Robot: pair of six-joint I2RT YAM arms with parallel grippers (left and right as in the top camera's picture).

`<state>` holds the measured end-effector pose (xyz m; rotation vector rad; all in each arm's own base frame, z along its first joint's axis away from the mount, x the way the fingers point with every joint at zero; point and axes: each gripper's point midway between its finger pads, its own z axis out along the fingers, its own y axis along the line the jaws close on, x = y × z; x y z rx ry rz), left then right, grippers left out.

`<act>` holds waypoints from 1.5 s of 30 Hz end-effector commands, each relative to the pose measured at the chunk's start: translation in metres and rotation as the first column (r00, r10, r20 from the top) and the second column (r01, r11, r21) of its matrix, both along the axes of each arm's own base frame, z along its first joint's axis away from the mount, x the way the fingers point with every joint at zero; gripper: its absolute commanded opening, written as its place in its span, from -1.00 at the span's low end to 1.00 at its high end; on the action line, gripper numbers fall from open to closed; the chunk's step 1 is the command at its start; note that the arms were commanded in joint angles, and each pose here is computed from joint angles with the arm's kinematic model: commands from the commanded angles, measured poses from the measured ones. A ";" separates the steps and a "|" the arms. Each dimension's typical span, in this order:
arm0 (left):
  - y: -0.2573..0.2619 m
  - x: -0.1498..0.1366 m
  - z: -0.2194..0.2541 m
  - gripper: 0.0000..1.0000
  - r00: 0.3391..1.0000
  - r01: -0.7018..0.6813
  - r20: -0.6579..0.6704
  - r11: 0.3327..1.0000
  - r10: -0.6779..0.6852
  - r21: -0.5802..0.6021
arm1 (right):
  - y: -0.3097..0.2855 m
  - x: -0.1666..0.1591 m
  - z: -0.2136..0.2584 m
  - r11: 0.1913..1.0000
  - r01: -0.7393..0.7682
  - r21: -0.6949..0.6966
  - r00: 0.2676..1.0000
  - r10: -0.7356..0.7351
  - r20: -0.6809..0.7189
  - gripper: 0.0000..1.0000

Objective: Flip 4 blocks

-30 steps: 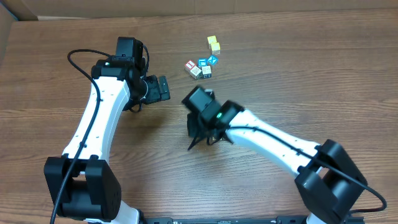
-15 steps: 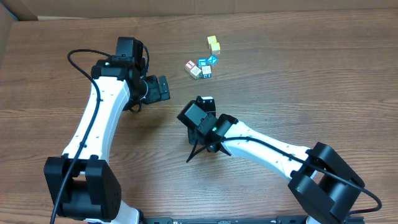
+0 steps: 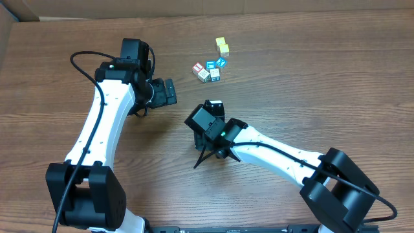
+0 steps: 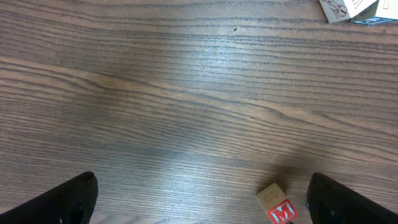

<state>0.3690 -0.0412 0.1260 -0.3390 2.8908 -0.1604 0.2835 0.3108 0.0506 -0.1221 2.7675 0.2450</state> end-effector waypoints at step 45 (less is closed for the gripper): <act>-0.087 -0.098 -0.093 -0.92 0.969 0.018 -0.246 0.999 -0.007 0.042 | -0.343 0.106 0.069 0.692 0.710 -0.132 0.690 -0.721 -0.064 1.00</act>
